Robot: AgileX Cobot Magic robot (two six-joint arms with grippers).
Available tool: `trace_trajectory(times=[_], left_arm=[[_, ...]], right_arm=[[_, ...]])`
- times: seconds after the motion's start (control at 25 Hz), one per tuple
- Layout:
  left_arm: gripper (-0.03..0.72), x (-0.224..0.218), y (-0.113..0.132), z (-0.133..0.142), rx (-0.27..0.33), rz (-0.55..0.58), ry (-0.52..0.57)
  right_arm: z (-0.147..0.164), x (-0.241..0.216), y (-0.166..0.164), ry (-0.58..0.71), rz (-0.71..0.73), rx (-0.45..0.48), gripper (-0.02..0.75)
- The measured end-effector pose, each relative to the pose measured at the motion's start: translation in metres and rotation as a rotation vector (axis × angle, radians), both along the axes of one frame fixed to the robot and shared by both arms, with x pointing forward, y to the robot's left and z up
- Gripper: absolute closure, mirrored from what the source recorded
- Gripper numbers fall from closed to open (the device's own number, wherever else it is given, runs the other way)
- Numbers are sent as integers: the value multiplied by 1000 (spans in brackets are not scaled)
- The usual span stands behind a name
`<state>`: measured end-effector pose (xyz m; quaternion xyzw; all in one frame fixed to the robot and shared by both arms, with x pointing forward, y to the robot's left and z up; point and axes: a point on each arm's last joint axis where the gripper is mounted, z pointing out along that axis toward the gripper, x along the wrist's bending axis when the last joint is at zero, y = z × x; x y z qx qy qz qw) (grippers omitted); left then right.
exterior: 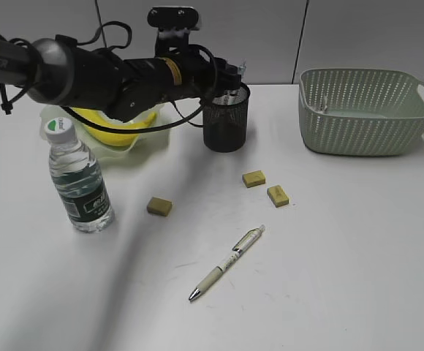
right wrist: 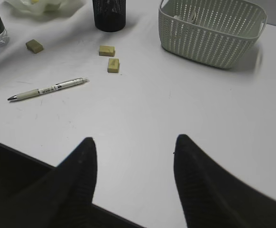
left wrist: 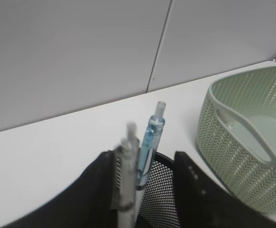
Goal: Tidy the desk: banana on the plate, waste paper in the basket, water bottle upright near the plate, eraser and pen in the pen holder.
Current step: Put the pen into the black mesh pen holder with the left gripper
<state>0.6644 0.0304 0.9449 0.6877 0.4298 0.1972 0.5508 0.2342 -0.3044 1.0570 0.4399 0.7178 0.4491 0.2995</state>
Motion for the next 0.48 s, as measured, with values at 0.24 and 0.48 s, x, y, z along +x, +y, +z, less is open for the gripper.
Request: trace_trajectory(times=[0.24, 0.48], left_arm=[[284, -5, -2, 25, -18, -7, -35], [278, -19, 11, 81, 17, 45, -39]], right_arm=[[0, 0, 0, 0, 0, 0, 318], [0, 0, 0, 0, 0, 0, 318]])
